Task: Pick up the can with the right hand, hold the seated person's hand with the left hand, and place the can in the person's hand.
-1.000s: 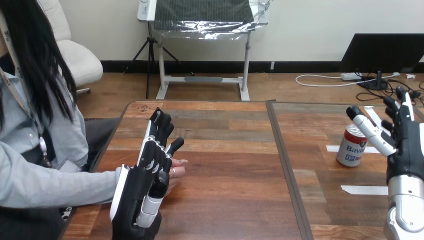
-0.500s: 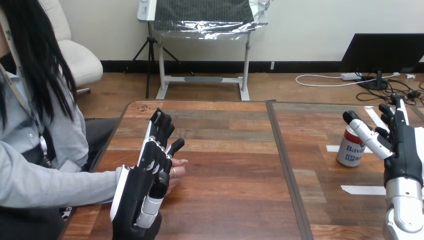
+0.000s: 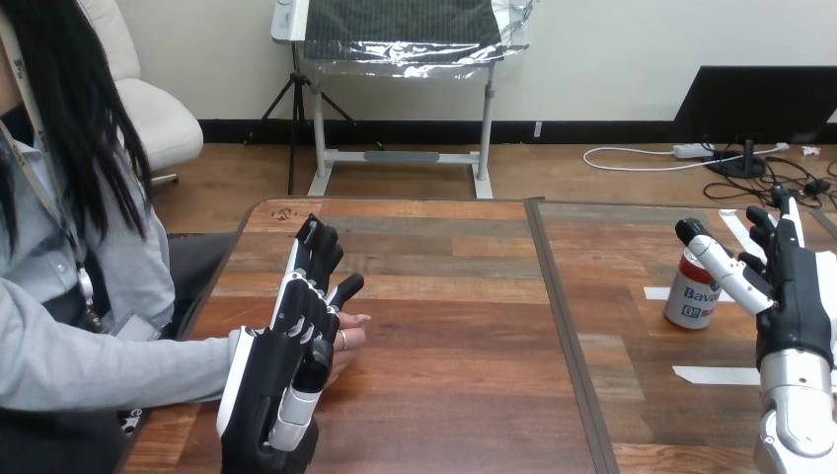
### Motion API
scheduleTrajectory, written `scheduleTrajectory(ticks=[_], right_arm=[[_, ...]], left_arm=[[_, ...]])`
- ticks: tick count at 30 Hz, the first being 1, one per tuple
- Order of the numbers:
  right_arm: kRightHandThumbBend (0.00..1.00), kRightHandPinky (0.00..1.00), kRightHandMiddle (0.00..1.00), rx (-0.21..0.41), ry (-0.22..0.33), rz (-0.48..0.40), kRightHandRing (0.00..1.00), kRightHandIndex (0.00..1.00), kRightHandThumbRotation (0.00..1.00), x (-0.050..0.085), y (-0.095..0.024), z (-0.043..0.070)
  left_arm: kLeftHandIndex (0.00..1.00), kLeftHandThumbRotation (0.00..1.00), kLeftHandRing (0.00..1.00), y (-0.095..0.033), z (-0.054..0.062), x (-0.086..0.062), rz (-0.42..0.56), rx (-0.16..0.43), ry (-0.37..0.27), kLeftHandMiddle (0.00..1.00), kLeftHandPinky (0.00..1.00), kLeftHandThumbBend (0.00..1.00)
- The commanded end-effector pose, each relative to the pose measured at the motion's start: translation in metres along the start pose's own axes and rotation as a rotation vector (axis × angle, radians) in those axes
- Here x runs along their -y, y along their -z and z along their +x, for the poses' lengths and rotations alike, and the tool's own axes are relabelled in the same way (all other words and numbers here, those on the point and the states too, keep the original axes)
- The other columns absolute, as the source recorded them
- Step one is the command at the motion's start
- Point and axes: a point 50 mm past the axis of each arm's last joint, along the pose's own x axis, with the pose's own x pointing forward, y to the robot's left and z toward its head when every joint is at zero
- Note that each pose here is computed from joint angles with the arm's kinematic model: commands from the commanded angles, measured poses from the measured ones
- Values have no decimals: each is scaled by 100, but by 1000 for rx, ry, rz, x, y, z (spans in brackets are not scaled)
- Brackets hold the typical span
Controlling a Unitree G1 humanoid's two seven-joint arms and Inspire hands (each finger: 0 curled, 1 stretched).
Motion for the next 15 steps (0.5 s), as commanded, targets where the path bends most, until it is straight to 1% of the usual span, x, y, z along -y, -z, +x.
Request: scheduleTrajectory(ticks=[1,10,15], right_arm=[[100,88,93,91,2,5,95,100,52,-1,-32,22],[100,89,93,64,-7,-10,95,100,52,-1,-28,22],[100,89,93,44,-13,-35,95,100,53,-1,-26,21]], left_arm=[[100,86,99,-7,21,-2,9,73,23,100,90,100],[100,86,99,-6,21,-2,7,71,26,100,91,100],[100,86,99,-7,20,-2,5,72,27,100,91,100]])
